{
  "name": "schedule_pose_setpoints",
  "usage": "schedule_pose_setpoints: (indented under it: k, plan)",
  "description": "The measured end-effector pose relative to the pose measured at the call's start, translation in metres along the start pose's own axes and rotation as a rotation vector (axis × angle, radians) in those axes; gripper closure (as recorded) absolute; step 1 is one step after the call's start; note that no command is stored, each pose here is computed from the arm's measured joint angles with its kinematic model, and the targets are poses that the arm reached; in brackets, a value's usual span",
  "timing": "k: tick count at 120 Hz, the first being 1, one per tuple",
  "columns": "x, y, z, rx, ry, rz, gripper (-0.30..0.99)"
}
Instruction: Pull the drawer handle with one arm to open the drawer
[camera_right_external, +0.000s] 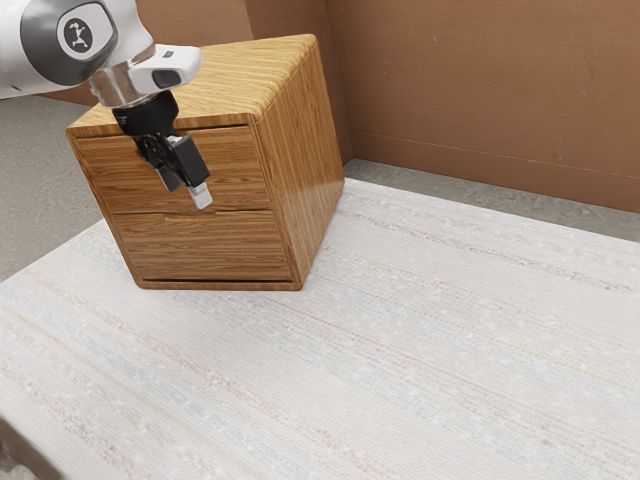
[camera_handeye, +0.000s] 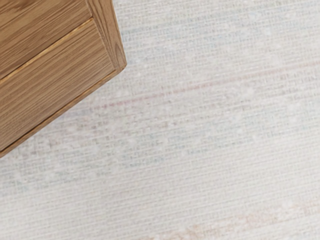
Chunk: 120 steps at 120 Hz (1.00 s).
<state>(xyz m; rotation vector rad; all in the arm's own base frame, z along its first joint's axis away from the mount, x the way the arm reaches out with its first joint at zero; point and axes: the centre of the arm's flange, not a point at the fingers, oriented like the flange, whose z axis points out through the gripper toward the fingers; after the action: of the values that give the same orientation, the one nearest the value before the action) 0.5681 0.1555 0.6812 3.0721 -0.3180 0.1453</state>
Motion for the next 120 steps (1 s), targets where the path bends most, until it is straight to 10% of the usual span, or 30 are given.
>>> schedule_pose_setpoints:
  k: [40, 59, 70, 93, 120]
  plan:
    - [-0.01, 0.006, -0.026, 0.016, 0.04, 0.011, 0.0]
    - [-0.101, 0.04, -0.147, 0.086, 0.195, -0.003, 0.0]
    - [-0.139, 0.045, -0.174, 0.121, 0.186, -0.009, 0.0]
    - [-0.121, 0.045, -0.159, 0.182, 0.116, 0.163, 0.0]
    - [-0.082, 0.033, -0.123, 0.18, 0.187, 0.47, 0.0]
